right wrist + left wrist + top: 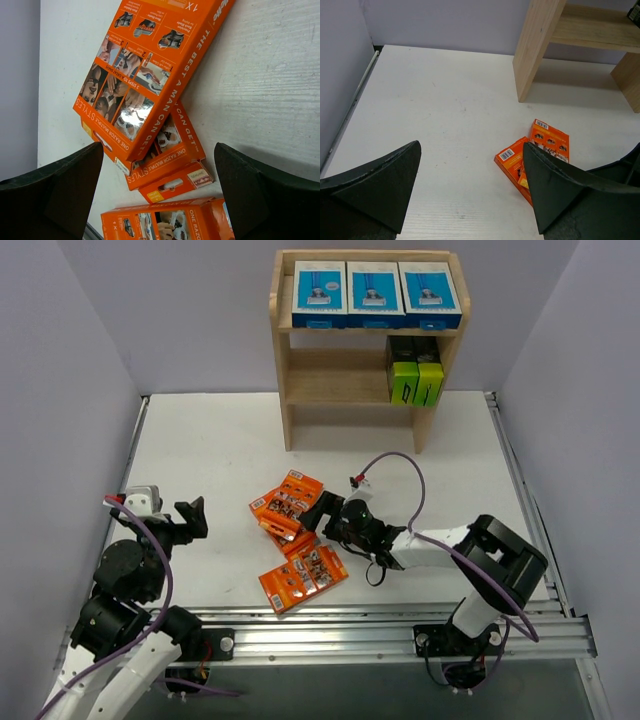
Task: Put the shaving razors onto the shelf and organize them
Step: Grab a shaving razor with the right arm
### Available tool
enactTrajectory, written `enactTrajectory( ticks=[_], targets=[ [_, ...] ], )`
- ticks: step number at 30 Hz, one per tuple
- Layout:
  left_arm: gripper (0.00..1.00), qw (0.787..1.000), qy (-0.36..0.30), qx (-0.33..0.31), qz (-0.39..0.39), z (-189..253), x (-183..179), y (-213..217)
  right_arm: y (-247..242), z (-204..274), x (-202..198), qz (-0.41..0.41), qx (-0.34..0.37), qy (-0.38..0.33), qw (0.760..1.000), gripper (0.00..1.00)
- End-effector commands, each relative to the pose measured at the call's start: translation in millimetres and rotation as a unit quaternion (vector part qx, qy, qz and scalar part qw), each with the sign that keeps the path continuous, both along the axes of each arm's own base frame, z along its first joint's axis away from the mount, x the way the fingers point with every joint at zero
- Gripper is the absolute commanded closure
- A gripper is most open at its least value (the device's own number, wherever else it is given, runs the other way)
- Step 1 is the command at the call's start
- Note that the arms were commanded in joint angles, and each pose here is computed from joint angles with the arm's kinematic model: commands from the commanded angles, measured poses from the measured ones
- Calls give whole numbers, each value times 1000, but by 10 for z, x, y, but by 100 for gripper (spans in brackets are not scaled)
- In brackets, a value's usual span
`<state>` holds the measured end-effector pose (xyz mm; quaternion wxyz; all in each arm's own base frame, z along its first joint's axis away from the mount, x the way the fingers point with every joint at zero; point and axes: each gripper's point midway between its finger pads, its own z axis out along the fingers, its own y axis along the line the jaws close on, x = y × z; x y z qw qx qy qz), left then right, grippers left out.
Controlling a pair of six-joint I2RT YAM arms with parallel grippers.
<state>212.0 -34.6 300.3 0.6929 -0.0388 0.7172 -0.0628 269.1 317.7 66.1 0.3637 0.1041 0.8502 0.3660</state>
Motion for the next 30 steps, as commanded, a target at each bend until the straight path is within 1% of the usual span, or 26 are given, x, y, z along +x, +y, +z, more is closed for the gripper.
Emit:
enactTrajectory(
  ticks=[1,4,7,12,24,27,30],
  targets=[
    [8,1000,-18,-4,-4,131,14,-12,61,72,109,-7,29,-6,1000,12],
    [3,1000,-18,-3,-1,121,15,-1,96,19,151,-9,32,2,999,12],
    [6,1000,-18,-3,-3,118,20,-12,128,-40,193,-10,38,8,999,13],
    [6,999,-24,0,-35,130,30,-131,167,-132,241,-8,30,13,999,14],
    [6,999,-21,3,-36,113,51,-137,242,-202,381,-17,52,20,998,15],
    [6,999,-21,3,-38,116,48,-143,254,-242,444,-20,49,19,998,16],
    [4,999,-22,4,-41,121,39,-149,302,-275,446,-7,53,29,998,20]
  ],
)
